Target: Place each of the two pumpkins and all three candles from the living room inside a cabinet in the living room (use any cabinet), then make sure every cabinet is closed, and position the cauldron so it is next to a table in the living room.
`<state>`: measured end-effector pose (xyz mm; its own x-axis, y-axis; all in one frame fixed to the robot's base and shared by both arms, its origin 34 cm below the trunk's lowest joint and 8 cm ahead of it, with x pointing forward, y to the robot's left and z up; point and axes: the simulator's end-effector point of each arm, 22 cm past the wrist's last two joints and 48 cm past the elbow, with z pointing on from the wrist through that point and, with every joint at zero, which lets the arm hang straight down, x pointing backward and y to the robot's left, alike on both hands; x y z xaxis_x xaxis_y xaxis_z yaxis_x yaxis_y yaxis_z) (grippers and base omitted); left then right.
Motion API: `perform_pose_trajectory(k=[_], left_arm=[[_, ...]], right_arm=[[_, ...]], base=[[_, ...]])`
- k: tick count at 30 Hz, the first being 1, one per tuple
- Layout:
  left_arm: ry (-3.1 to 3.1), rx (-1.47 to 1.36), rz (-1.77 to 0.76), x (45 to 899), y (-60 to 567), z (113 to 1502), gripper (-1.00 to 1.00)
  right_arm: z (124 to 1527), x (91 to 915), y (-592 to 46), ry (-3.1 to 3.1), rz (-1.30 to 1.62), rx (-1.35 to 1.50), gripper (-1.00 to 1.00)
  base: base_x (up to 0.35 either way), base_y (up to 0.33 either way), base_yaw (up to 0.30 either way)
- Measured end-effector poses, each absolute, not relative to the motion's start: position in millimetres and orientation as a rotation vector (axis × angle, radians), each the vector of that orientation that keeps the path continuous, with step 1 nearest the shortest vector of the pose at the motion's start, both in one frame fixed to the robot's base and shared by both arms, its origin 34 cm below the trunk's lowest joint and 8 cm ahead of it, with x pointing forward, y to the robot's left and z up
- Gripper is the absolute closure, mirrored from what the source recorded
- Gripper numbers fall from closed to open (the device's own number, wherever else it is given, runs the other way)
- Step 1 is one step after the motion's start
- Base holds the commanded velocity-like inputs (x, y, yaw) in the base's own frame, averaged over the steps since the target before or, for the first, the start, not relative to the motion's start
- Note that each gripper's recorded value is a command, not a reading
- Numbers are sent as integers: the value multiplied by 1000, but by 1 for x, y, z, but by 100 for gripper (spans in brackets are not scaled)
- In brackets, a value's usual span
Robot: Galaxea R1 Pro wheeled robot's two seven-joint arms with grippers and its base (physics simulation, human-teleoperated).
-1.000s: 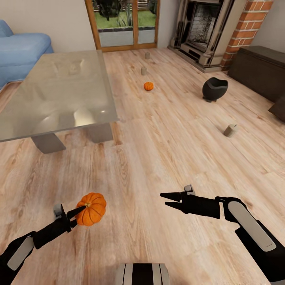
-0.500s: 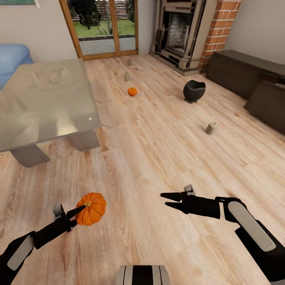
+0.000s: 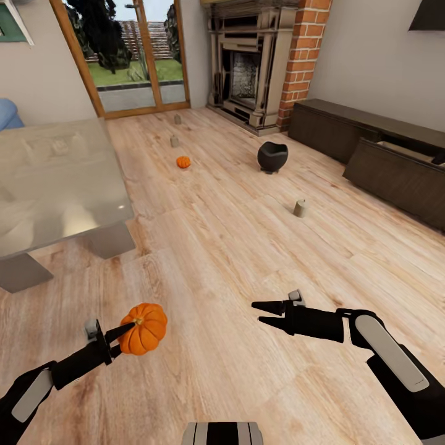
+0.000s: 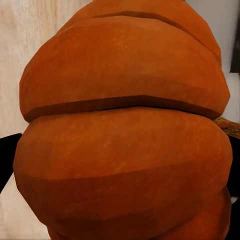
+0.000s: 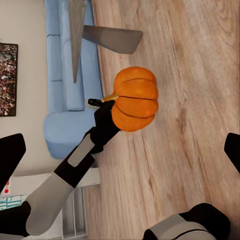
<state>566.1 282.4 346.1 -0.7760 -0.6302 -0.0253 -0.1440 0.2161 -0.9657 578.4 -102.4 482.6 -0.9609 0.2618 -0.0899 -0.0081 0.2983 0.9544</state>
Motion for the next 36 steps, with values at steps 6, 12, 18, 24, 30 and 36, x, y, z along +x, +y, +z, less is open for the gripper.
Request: perform_pose_trajectory(k=[6,12,18,24,30,36], left_arm=[[2075,-701,-1597,569,281,360,100],[2067,-690,-1620,571,279,376,100],[2045,-665,-1626,575,278,392,100],[2017,-638,-1630,578,278,409,100],[1986,-618,-1639,581,280,426,100],[1975,-618,-1636,576,277,425,100]], right_arm=[[499,579,-102,2315,1711,204,-100],[515,578,-102,2293,1702,177,-100],[531,578,-103,2271,1693,149,-100],[547,576,-102,2248,1683,122,-100],[559,575,-102,2232,1672,101,-100],[564,581,-108,2215,1660,125,-100]], base=[[0,0,-244],[0,0,-241],[-88,0,-239],[-154,0,-217],[-106,0,-39],[-89,0,-2]])
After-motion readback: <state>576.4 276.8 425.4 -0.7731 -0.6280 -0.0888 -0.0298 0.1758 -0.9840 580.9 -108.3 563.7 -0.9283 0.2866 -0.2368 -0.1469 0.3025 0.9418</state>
